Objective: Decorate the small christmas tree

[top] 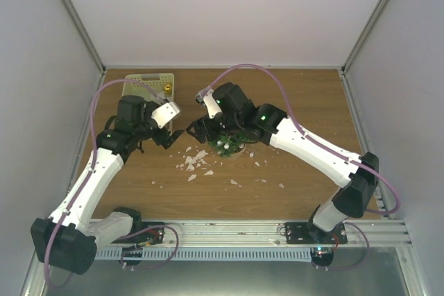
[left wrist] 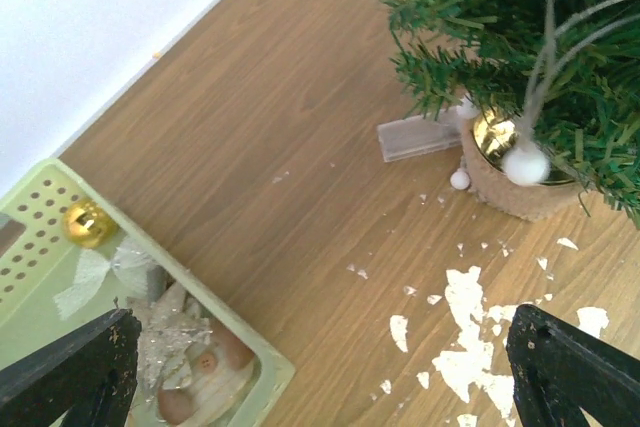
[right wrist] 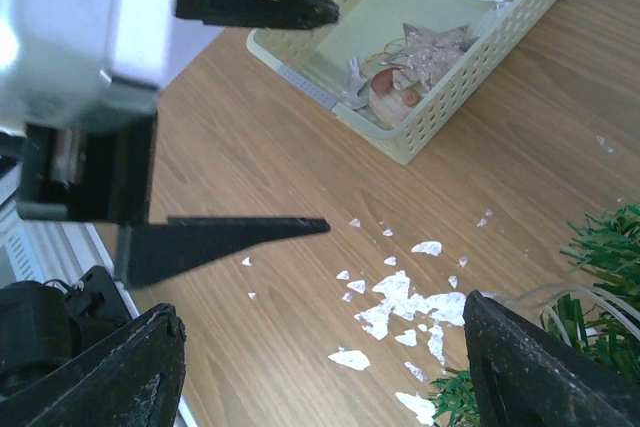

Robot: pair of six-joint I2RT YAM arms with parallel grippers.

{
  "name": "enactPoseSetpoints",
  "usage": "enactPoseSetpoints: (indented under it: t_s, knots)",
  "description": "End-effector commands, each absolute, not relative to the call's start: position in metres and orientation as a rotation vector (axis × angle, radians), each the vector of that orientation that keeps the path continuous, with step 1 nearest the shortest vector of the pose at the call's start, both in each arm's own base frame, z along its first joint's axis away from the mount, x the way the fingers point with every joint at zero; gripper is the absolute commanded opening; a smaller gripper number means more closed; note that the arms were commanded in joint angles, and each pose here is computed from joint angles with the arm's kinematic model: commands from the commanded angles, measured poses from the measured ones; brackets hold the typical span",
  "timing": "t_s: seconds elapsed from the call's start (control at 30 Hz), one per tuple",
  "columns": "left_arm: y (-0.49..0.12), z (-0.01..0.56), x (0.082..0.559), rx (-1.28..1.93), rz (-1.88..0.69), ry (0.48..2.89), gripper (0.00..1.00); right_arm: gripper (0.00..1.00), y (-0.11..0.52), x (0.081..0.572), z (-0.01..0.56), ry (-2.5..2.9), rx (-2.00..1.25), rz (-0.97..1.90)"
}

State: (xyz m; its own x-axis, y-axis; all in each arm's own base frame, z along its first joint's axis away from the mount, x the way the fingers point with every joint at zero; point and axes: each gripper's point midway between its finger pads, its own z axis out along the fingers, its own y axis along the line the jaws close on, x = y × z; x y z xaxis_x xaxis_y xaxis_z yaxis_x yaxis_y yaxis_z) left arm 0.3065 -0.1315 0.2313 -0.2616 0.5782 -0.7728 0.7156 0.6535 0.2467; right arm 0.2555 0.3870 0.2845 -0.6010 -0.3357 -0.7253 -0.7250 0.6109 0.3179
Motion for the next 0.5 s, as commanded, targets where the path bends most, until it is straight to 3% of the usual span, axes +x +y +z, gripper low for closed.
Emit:
enactPoseSetpoints:
  t_s: [0.0, 0.47]
  knots:
    - [-0.129, 0.258, 0.303, 0.999, -0.236, 1.884, 0.99, 0.76, 0.388, 0.253, 0.297, 2.181, -0.822, 0.822]
    - [-0.160, 0.242, 0.296, 0.915, -0.666, 1.881, 0.99, 0.77, 0.390, 0.251, 0.297, 2.189, -0.821, 0.851]
